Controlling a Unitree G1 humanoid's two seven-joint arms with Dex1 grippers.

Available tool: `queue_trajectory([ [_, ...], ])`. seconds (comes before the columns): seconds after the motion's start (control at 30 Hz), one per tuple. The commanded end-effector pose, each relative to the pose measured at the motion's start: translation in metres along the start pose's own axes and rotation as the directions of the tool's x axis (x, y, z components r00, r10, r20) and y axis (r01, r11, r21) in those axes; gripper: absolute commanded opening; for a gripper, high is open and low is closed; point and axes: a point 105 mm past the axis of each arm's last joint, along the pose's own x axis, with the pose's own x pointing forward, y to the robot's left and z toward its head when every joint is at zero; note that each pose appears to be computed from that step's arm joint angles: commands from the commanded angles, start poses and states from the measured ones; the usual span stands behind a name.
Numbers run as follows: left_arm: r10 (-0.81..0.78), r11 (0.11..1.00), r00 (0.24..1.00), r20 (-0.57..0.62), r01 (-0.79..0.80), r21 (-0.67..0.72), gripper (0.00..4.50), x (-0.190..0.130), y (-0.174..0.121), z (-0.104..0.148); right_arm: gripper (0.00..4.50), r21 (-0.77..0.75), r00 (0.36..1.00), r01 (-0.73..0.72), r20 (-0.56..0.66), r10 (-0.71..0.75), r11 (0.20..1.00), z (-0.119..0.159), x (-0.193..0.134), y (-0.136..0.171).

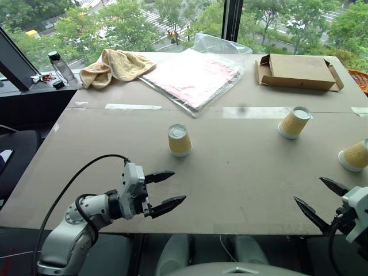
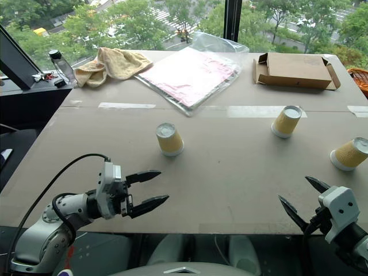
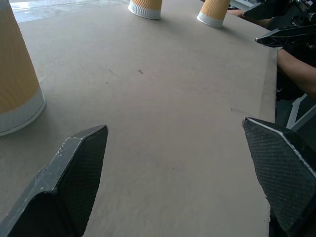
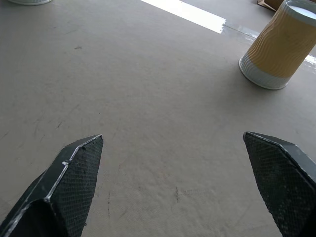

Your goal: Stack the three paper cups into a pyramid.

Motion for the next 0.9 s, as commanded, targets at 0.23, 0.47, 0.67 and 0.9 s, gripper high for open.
queue_trajectory([
  [0.23, 0.251, 0.968, 0.957, 0.148, -0.252, -0.013, 4.5, 0.005, 0.041, 0.015, 4.49, -0.03, 0.962, -0.108, 0.249, 0.112, 0.994, 0.044, 0.02, 0.025],
  [0.47, 0.407, 0.911, 0.897, 0.174, -0.412, -0.009, 4.5, -0.008, 0.075, 0.025, 4.49, -0.113, 0.83, -0.41, 0.366, 0.422, 0.905, 0.088, 0.019, 0.074],
  [0.67, 0.37, 0.91, 0.914, 0.168, -0.393, 0.134, 4.5, 0.011, 0.093, 0.045, 4.49, -0.144, 0.801, -0.467, 0.351, 0.486, 0.873, 0.094, 0.015, 0.086],
  [0.9, 0.267, 0.942, 0.947, 0.179, -0.295, 0.157, 4.5, 0.04, 0.098, 0.054, 4.49, -0.138, 0.853, -0.38, 0.329, 0.404, 0.915, 0.089, 0.015, 0.079],
])
